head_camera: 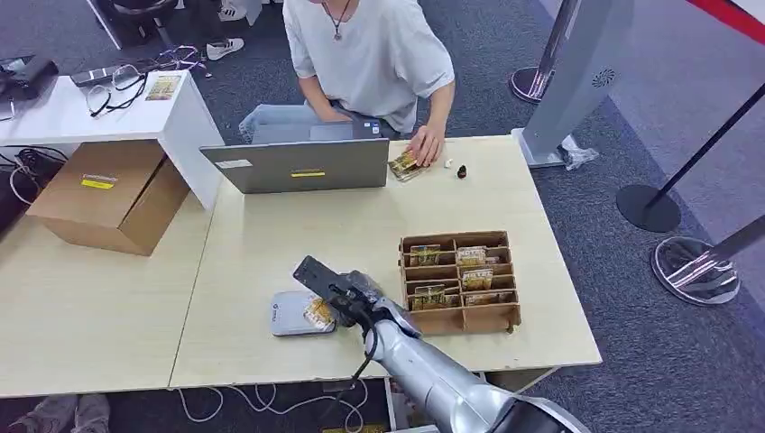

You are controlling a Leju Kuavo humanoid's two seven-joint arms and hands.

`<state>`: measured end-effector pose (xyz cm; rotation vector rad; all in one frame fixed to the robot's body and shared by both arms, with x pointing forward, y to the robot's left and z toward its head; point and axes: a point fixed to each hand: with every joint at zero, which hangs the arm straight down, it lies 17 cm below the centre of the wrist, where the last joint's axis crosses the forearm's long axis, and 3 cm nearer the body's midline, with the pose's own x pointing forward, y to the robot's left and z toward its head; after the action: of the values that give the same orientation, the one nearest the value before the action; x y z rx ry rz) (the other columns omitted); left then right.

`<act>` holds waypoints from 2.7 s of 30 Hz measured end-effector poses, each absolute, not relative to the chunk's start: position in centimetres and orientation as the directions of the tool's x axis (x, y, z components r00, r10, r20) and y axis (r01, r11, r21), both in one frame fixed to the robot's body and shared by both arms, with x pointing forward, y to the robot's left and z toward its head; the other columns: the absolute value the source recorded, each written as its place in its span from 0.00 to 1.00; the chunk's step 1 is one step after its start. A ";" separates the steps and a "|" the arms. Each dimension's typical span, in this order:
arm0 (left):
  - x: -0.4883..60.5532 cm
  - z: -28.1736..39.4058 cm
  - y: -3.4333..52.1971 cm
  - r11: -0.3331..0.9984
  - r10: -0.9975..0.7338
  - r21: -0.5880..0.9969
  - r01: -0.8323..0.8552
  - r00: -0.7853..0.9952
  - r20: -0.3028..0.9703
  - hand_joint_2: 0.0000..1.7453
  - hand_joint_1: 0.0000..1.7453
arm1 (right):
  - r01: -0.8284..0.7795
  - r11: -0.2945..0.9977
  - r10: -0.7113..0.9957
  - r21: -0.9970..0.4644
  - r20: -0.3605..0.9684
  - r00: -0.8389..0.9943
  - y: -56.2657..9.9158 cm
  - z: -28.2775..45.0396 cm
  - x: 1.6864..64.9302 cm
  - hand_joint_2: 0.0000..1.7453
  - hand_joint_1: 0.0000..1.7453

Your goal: Pass the card to the sensor for recognition and then transmit it.

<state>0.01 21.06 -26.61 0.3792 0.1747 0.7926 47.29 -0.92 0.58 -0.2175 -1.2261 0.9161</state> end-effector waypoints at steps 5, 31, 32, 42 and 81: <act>0.1 -26.6 20.9 0.640 0.722 0.393 -0.661 0.692 -0.012 0.00 0.00 | -0.490 0.616 0.716 -0.617 0.698 0.021 -0.3 0.8 47.1 1.00 1.00; 1.0 -26.7 20.8 0.642 0.721 0.360 -0.677 0.692 0.017 0.00 0.00 | -0.560 0.651 0.525 -0.512 0.837 -0.156 5.1 6.7 46.3 1.00 1.00; 1.0 -26.7 20.8 0.642 0.722 0.359 -0.678 0.692 0.017 0.00 0.00 | -0.559 0.654 0.510 -0.510 0.843 -0.171 5.3 7.5 46.3 1.00 1.00; 1.3 -26.8 20.8 0.640 0.723 0.344 -0.687 0.690 0.032 0.00 0.00 | -0.415 0.708 0.405 -0.571 0.811 -0.423 4.4 16.0 47.1 1.00 1.00; 0.9 -26.8 21.7 0.616 0.735 0.365 -0.698 0.676 0.055 0.00 0.00 | 0.720 0.068 0.915 -0.691 -0.245 -0.322 -9.0 35.9 56.2 1.00 1.00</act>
<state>0.87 21.67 -26.82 0.3746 0.1036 0.8268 56.21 -9.05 35.86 -1.6517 -2.0918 1.1011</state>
